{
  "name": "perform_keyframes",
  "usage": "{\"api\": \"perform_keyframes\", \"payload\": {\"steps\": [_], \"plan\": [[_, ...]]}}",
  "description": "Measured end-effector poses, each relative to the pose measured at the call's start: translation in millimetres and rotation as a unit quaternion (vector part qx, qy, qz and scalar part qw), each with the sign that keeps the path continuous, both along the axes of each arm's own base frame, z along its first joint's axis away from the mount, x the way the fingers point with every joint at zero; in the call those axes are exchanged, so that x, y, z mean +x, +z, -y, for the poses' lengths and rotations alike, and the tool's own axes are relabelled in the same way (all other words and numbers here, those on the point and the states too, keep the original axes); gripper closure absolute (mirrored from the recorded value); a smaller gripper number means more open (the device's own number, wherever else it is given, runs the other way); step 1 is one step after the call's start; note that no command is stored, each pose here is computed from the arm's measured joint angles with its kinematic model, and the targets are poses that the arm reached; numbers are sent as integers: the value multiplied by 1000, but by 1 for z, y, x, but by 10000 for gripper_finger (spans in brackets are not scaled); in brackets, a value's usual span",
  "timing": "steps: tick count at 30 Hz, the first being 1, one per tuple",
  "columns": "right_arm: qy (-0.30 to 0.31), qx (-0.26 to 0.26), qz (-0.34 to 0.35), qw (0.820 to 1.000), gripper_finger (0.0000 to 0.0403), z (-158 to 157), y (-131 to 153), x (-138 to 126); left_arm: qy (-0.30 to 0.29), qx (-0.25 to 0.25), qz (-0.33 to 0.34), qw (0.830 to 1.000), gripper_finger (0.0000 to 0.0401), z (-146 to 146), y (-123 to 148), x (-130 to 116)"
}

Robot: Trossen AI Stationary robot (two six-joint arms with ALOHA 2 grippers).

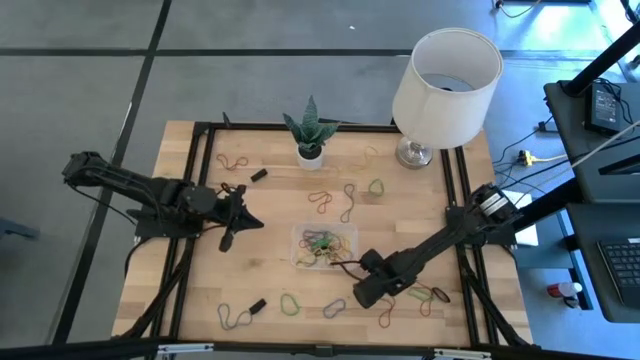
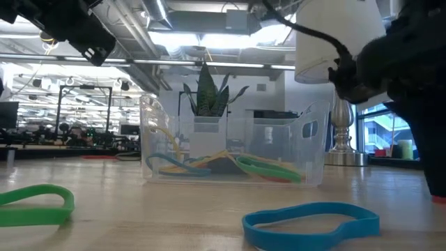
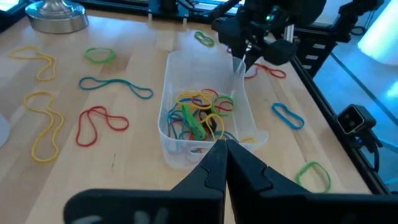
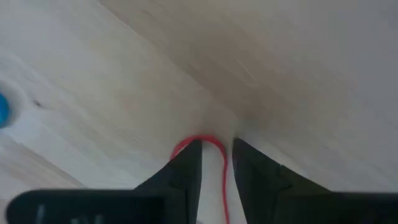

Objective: Pick and place rubber bands into bin
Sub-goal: Put the red rubber band into the transparent bin

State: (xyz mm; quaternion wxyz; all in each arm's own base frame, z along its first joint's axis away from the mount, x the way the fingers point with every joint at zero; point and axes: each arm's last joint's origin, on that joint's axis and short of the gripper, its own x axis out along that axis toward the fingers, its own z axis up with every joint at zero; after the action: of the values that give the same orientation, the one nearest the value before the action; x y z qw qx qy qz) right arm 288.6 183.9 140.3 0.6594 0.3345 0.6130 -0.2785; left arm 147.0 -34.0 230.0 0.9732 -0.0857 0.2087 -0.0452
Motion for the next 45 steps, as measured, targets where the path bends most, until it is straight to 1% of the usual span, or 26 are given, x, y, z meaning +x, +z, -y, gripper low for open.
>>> {"api": "perform_keyframes", "payload": {"steps": [3,6,8,11,13,15,17,18,21,23,26,28,29,31,33,35,40,45], "plan": [[1,4,-13,1000,311,-1,-5,1,0,1,-2,1000,399,0,0,0],[3,0,-27,1000,324,-2,-12,0,-1,-1,-2,1000,400,0,0,0],[5,-4,-30,1000,345,-4,-13,-1,-5,-2,-3,1000,399,0,0,0],[-1,-5,-34,999,390,-5,-14,-3,-7,-3,-3,1000,399,0,0,0],[-7,-10,-38,999,394,-8,-11,-2,-7,-3,-3,1000,400,0,0,0],[-10,-20,-47,999,396,-11,-4,-1,-7,-3,-3,1000,400,0,0,0],[-6,-35,-74,997,400,-15,5,-2,-7,-3,-3,1000,399,0,0,0],[-3,-47,-85,995,400,-17,12,-3,-7,-2,-3,1000,398,0,0,0],[1,-48,-73,996,401,-25,42,3,-14,12,-1,1000,398,0,0,0],[0,-80,-75,994,401,-26,58,3,-19,25,1,999,399,0,0,0],[-21,-111,-31,993,401,-29,88,10,-22,32,9,999,399,1,1,0],[-30,-137,-13,990,401,-28,108,11,-21,33,8,999,398,0,1,0],[-31,-147,8,989,402,-28,117,13,-21,33,8,999,398,0,1,0],[-37,-172,55,983,402,-27,136,17,-21,33,8,999,399,0,1,0],[-43,-199,88,975,402,-23,154,20,-22,33,8,999,400,0,1,0],[-51,-214,122,968,402,-19,168,24,-22,32,8,999,400,1,1,0],[-36,-260,176,949,403,-3,190,37,-22,32,8,999,398,1,1,0],[-16,-268,187,945,403,19,194,56,-23,32,8,999,400,1,1,0]]}}
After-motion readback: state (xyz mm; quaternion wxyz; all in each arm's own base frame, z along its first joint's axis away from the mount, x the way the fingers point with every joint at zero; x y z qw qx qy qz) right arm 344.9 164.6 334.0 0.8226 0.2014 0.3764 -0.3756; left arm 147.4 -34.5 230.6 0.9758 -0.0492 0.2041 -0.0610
